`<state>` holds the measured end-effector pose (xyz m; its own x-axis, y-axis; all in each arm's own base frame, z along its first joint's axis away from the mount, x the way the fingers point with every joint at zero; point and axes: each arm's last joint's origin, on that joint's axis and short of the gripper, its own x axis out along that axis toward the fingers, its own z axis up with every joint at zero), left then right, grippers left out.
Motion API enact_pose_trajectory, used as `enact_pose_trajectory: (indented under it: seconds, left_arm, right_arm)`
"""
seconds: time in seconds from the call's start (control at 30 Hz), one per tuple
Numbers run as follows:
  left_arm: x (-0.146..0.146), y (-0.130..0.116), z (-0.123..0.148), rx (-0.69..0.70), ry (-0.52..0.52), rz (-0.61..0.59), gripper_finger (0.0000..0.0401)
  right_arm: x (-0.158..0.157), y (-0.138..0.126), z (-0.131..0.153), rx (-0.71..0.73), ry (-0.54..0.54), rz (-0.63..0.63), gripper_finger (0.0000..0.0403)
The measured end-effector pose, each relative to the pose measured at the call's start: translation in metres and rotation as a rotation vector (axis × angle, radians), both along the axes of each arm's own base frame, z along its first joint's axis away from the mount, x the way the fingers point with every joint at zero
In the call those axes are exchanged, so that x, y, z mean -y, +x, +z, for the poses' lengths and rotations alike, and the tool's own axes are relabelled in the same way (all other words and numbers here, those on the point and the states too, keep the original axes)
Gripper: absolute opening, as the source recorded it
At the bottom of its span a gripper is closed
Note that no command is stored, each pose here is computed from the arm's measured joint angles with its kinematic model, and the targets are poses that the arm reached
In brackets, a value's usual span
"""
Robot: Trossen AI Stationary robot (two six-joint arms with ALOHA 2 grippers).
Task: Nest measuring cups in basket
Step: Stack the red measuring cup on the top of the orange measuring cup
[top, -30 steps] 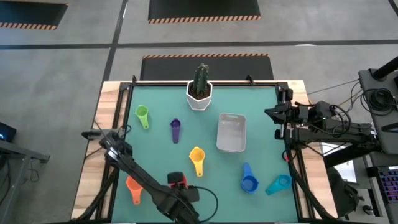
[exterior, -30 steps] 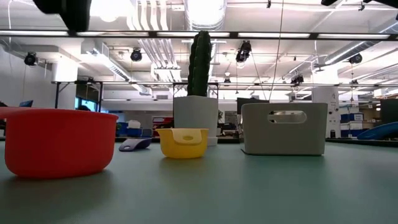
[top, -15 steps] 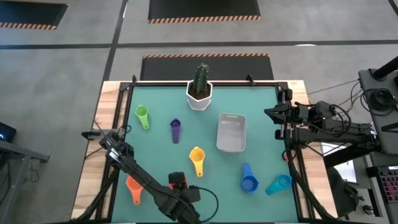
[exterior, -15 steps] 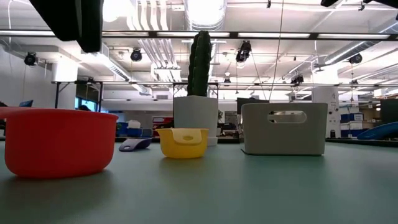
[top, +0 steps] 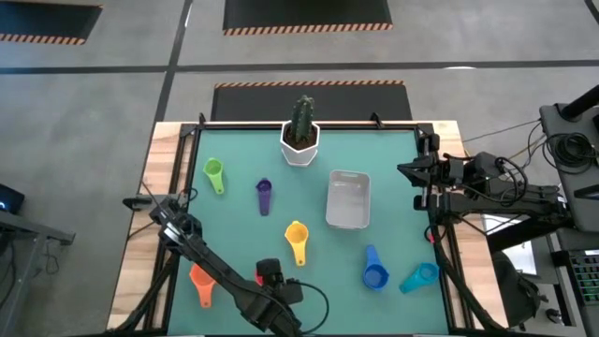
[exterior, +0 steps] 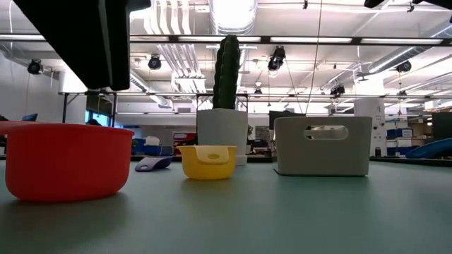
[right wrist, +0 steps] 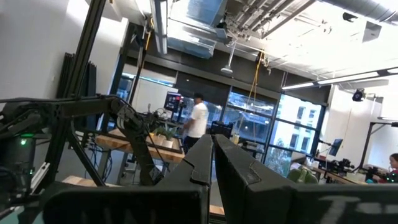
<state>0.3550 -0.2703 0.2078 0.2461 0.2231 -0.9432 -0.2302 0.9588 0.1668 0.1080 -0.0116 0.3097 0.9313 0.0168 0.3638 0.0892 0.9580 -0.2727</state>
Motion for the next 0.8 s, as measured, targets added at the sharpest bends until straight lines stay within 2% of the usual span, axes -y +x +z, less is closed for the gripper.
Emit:
enact_pose_trajectory:
  seconds: [0.3,0.6,0.8]
  left_arm:
    - [-0.004,-0.008,-0.015,-0.023,0.051,0.043,0.0164]
    - [-0.008,-0.012,-0.027,0.016,0.038,0.085,0.0163]
    - [-0.013,-0.019,-0.036,0.035,0.011,0.121,0.0136]
  right_arm:
    - [0.000,0.000,0.000,0.000,-0.001,0.000,0.0009]
    - [0.000,0.000,0.000,-0.002,0.000,0.000,0.0009]
    - [0.000,0.000,-0.001,-0.011,-0.001,-0.001,0.0009]
